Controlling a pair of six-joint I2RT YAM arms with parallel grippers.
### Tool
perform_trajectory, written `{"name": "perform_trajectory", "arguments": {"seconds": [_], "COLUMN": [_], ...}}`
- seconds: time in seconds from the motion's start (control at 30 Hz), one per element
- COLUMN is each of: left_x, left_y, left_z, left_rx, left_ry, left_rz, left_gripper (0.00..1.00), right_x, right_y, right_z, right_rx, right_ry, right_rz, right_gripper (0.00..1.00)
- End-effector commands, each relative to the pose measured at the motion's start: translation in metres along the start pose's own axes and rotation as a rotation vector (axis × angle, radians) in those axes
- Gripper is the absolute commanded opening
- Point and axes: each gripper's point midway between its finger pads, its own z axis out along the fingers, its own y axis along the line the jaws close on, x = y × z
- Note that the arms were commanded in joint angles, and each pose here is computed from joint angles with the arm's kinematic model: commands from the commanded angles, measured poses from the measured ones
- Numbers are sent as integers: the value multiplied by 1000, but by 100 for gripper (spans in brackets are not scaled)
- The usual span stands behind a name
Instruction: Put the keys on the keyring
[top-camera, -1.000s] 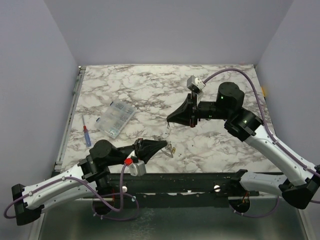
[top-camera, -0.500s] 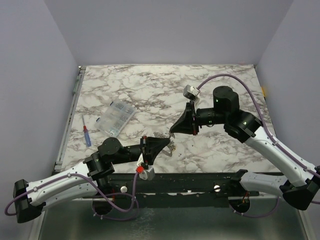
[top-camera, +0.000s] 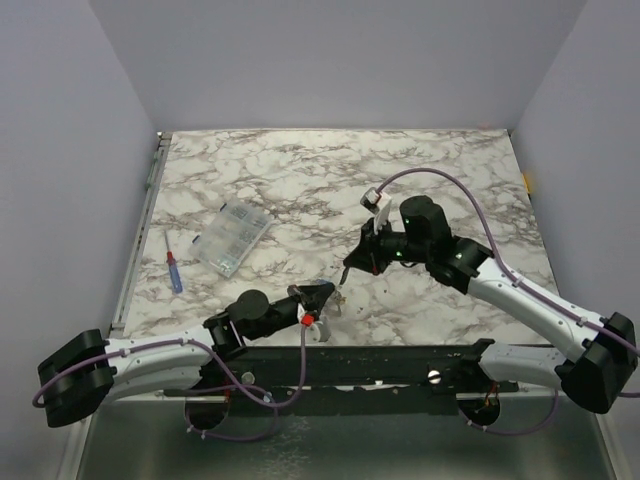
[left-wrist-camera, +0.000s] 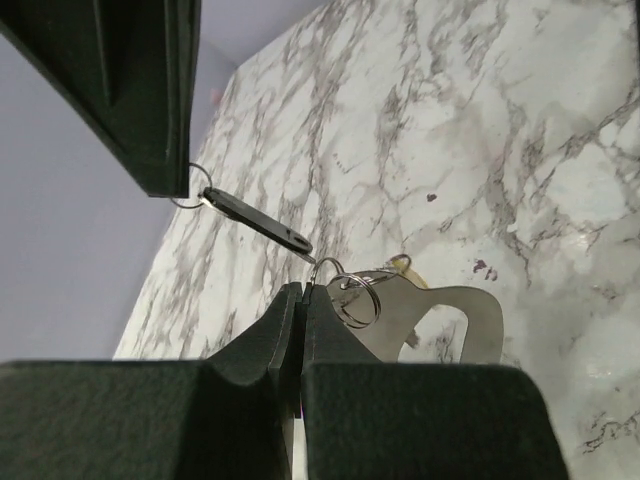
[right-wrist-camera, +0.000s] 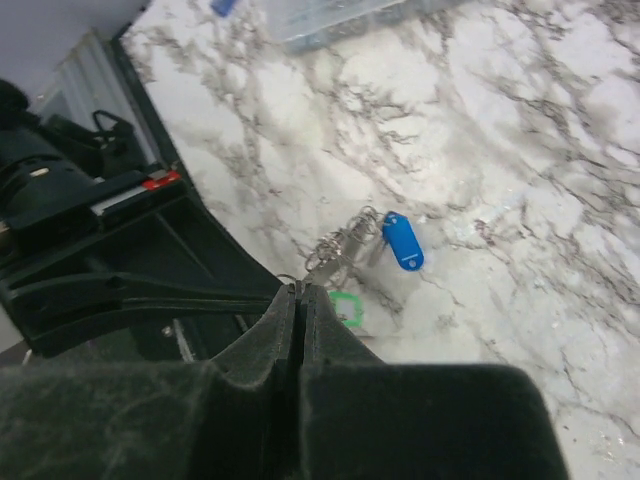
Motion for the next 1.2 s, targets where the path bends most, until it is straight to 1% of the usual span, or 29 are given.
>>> {"name": "perform_trajectory", "arguments": {"seconds": [0.0,0.13,0.2,0.3,0.4,0.47,0.53,0.57,0.7,0.8,0.9,1.17], "left_x": [0,14,22,31,28,24,25,29,49,59,61,66], "left_y": [44,77,96,121,139,137,127,117,67,44,22,-4], "left_z": [0,10,17,30,44,53,55,54,41,25,16,-5], "left_rx": [-211,-257,-309,-385,-417,-390,-364,-349,-285,-305,-307,-330], "left_ry": [35,99,120,157,146,115,89,88,121,128,159,184], "left_rz": [-5,20,3,34,84,98,62,13,-124,-241,-263,-382], "left_gripper": [0,0,0,0,0,0,0,0,0,0,0,0], "right_x": [-26,-53,-66,-81,-88,-88,-83,-78,-55,-41,-33,-31], "right_y": [-42,-74,-89,-111,-119,-119,-117,-117,-115,-109,-107,-101], "right_z": [8,2,-4,-15,-25,-30,-32,-33,-29,-22,-16,-2], "right_rx": [216,349,397,454,480,487,480,481,458,408,377,307], "right_ry": [-105,-149,-172,-201,-223,-235,-235,-229,-193,-175,-164,-158], "right_rz": [-26,-52,-51,-41,-37,-30,-22,-15,24,51,72,100], "right_gripper": [1,1,1,1,1,1,1,1,1,1,1,1]}}
